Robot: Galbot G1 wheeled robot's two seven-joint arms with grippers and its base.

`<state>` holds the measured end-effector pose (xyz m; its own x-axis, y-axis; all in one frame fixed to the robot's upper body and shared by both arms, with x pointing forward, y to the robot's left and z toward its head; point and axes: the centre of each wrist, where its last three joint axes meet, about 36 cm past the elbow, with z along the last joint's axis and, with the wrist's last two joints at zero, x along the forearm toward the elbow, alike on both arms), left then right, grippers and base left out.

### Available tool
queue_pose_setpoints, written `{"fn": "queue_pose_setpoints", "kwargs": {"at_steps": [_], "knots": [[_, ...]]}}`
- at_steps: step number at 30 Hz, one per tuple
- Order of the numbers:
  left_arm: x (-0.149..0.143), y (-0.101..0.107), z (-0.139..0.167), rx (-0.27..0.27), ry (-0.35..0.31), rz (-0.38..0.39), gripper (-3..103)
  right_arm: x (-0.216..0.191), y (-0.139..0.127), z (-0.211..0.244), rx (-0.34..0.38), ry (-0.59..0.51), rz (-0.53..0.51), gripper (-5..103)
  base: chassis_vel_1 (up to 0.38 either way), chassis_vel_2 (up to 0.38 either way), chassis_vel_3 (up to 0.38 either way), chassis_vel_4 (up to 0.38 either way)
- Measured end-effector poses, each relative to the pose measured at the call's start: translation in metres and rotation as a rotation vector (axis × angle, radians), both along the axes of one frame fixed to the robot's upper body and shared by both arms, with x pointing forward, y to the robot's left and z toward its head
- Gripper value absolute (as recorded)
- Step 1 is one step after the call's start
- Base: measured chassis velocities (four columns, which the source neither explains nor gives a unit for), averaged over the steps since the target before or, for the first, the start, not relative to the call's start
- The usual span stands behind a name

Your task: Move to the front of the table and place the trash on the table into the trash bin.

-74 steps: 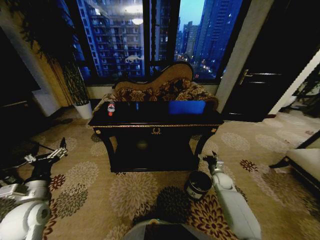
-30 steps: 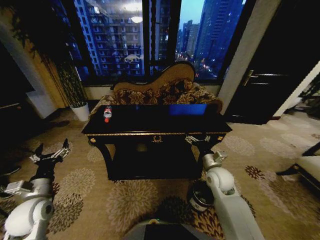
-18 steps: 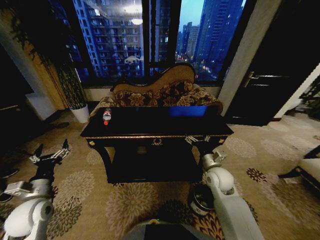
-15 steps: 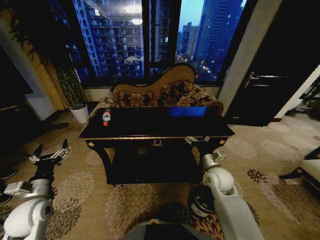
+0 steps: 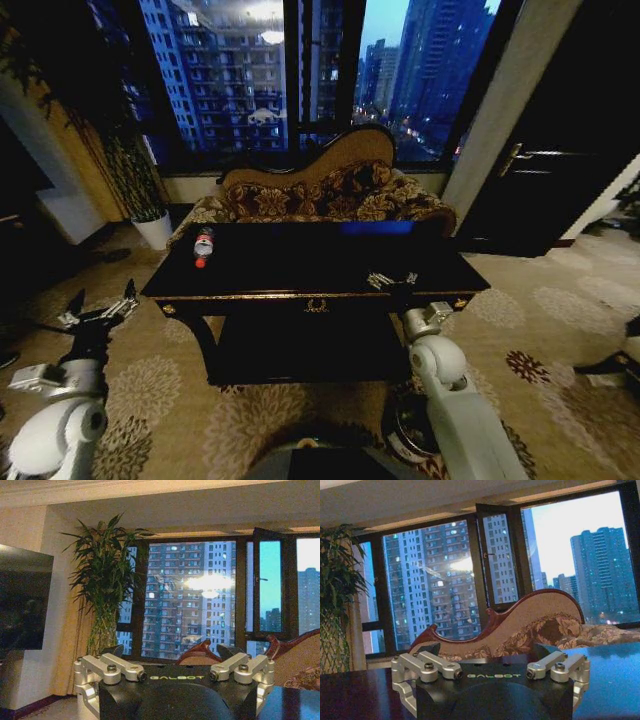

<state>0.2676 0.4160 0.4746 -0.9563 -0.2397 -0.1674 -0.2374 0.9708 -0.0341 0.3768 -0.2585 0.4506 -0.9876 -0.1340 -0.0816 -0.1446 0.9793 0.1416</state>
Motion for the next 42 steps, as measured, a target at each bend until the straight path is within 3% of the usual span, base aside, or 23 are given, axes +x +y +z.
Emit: {"fn": "queue_pose_setpoints", "kwargs": {"at_steps": [11,15,17,19,25,36,42], "knots": [[0.035,0.008,0.025,0.0,0.07,0.0,100,0.009,-0.004,-0.005,0.009,0.013,-0.006,100,0.0,0.0,0.0,0.0],[0.045,0.013,0.045,-0.014,0.107,0.008,100,0.008,-0.007,-0.008,0.007,0.022,-0.014,100,0.0,0.0,0.0,0.0],[0.053,0.018,0.07,-0.024,0.171,0.011,100,0.009,-0.01,-0.011,0.003,0.027,-0.022,100,0.0,0.0,0.0,0.0],[0.059,0.02,0.082,-0.021,0.185,0.009,100,0.009,-0.011,-0.011,0.003,0.029,-0.025,100,0.0,0.0,0.0,0.0],[0.107,0.054,0.11,0.013,0.247,0.015,100,0.011,-0.011,-0.015,0.005,0.034,-0.03,100,0.0,0.0,0.0,0.0],[0.17,0.112,0.119,0.007,0.245,0.02,100,0.015,-0.023,-0.014,0.003,0.033,-0.047,100,0.0,0.0,0.0,0.0],[0.169,0.11,0.121,0.002,0.233,-0.001,100,0.023,-0.025,-0.009,0.018,0.019,-0.042,100,0.0,0.0,0.0,0.0]]}}
